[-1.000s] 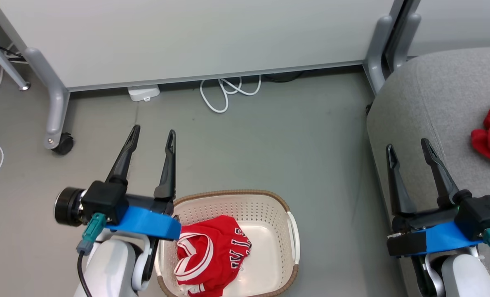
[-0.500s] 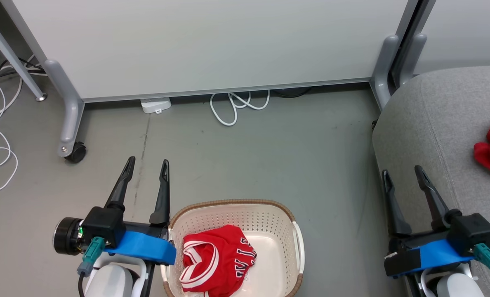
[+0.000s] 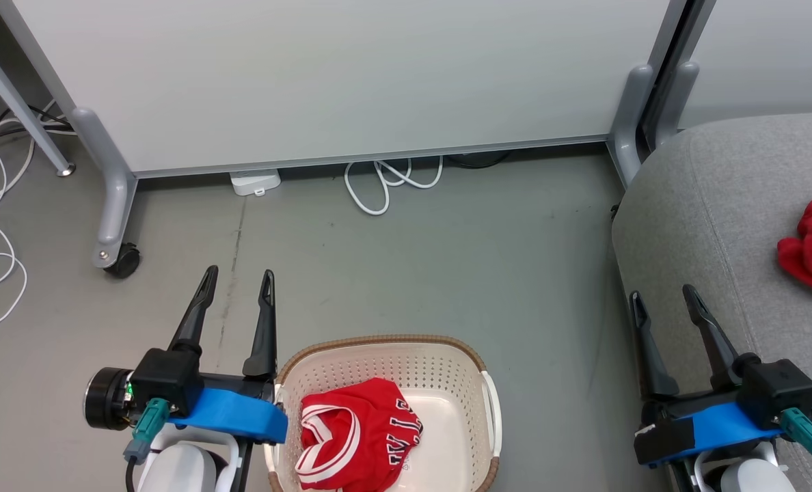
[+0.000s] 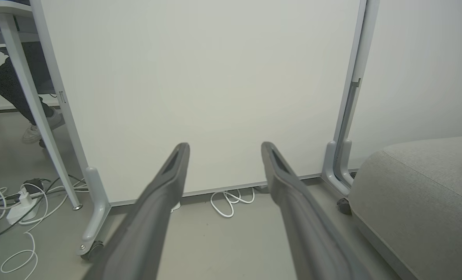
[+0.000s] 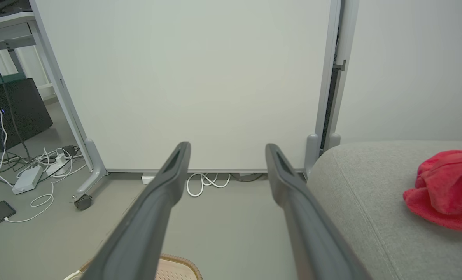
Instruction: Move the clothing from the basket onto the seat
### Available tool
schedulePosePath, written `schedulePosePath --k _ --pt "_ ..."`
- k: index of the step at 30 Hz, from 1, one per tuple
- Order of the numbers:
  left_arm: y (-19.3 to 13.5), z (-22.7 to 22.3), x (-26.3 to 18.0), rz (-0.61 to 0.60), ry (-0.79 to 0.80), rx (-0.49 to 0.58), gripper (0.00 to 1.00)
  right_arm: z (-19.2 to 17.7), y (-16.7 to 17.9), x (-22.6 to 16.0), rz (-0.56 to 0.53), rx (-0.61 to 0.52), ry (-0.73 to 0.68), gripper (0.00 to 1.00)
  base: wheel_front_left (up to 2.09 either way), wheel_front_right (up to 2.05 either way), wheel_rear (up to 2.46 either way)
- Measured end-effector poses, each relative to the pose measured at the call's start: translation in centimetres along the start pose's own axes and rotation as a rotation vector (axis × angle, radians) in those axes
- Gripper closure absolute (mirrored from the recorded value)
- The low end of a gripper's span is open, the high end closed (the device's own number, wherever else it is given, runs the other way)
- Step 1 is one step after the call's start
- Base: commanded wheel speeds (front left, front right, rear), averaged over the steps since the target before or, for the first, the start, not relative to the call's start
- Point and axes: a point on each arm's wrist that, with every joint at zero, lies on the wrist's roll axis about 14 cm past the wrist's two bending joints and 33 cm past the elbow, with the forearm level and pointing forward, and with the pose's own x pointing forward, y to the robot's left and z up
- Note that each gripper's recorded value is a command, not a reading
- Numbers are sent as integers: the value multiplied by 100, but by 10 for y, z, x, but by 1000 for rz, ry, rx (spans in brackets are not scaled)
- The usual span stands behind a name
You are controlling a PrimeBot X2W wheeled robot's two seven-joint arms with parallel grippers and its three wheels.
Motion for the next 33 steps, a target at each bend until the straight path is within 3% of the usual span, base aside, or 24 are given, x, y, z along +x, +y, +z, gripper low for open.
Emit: schedulePosePath --k 9,19,25,33 --pt "1 0 -1 4 0 0 0 -1 0 0 -1 3 2 0 0 0 0" --pt "-16 -7 29 -88 21 4 0 -3 -1 11 3 -2 -1 0 0 0 0" --pt "-28 -38 57 -176 109 22 0 -2 -11 29 -19 -11 -18 0 0 0 0" --pt "-46 -115 86 -311 309 61 0 -22 -32 54 -58 -28 3 0 0 0 0"
